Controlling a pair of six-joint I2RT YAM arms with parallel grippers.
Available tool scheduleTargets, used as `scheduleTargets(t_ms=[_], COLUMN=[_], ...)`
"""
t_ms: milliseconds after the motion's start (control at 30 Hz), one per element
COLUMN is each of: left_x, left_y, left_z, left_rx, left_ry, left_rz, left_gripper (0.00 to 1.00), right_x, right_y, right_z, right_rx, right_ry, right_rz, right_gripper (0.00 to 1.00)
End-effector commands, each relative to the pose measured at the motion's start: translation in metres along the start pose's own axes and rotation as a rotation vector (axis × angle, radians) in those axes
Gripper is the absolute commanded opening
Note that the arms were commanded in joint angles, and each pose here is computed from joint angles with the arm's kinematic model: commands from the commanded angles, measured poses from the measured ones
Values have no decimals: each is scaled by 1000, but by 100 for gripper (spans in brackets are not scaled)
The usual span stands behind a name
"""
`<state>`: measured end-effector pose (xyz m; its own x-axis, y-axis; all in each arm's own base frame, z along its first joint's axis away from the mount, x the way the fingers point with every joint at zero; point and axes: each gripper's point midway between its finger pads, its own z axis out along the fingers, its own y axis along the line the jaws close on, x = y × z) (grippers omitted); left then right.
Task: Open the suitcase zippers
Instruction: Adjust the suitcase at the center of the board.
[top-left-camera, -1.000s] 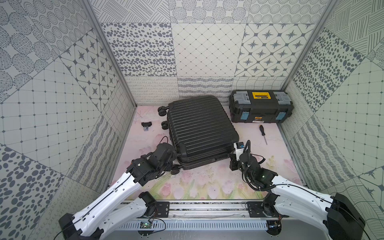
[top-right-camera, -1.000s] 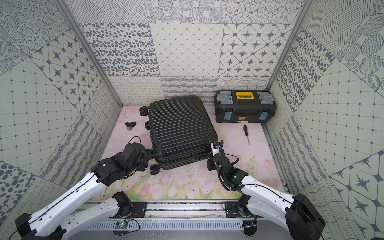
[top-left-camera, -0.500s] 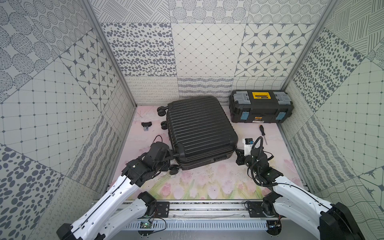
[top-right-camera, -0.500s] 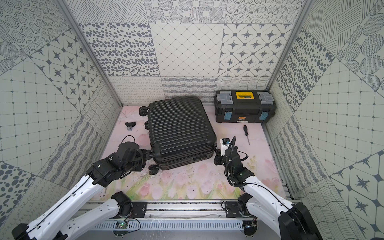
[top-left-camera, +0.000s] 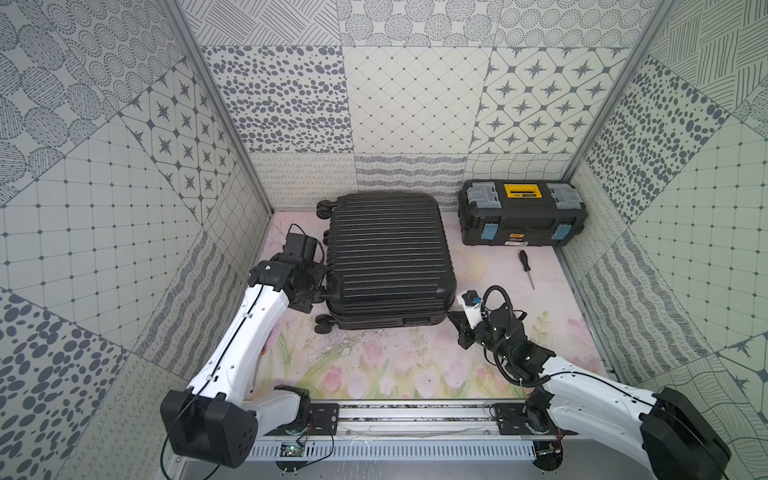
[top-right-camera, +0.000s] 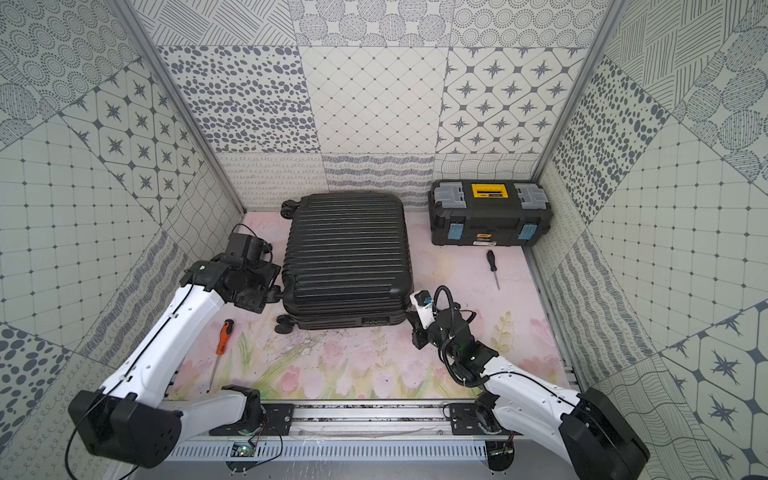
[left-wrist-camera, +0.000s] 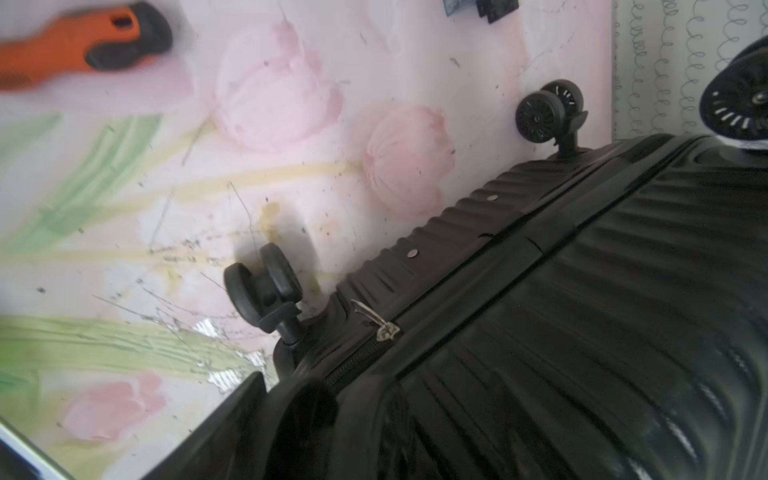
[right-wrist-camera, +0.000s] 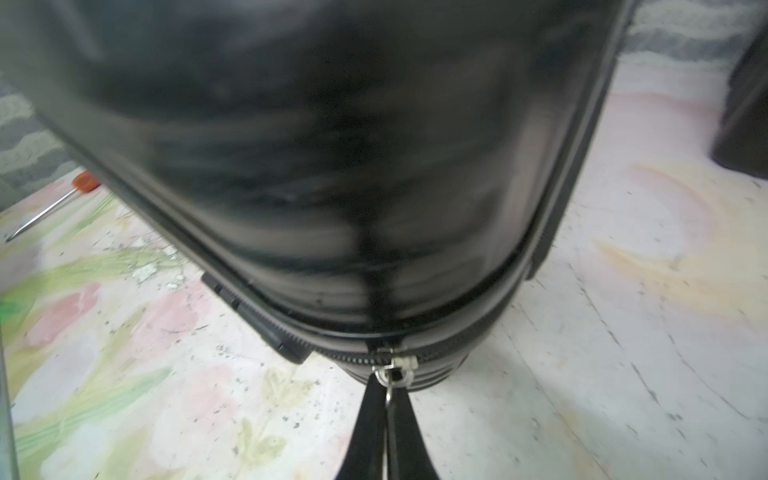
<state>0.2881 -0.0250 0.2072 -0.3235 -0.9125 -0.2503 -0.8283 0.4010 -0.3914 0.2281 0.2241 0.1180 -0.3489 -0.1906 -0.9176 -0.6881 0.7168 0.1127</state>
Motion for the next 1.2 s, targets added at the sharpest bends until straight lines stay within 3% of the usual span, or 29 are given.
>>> scheduleTargets(t_ms=[0,100,200,367,500,567,700,833,1167], left_x=[-53,-66,-38,94,196,231,275,317,322], left_y=[-8,-30,-62,-117,-138,-142,-145,-145,-134], left_z=[-41,-79,-102,-118,-121,-121,-126,-122,-58], left_rx=[-124,-102,-11,301,392,413,414,478,247], left_ry=[-221,-384,-422,-231,-90,-50,-12,124,75], left_rz=[425,582,769,1106,1338,1414,1463,1464,1529], left_gripper=[86,85,80,72,70,68,71,71,70], right_x=[-38,-42,-44,-44,-43,-42,-40,-35,-31], right_y=[31,44,60,86,103,103,96,94,82], right_z=[3,6,11,20,21,21,17,14,6], right_rx=[-82,-110,-145,-185,-207,-199,-169,-169,-122], right_ry=[-124,-126,-119,-118,-130,-130,-139,-136,-138], right_rz=[-105,-115,-132,-163,-159,-150,-101,-68,-29], right_gripper=[0,0,0,0,0,0,0,0,0])
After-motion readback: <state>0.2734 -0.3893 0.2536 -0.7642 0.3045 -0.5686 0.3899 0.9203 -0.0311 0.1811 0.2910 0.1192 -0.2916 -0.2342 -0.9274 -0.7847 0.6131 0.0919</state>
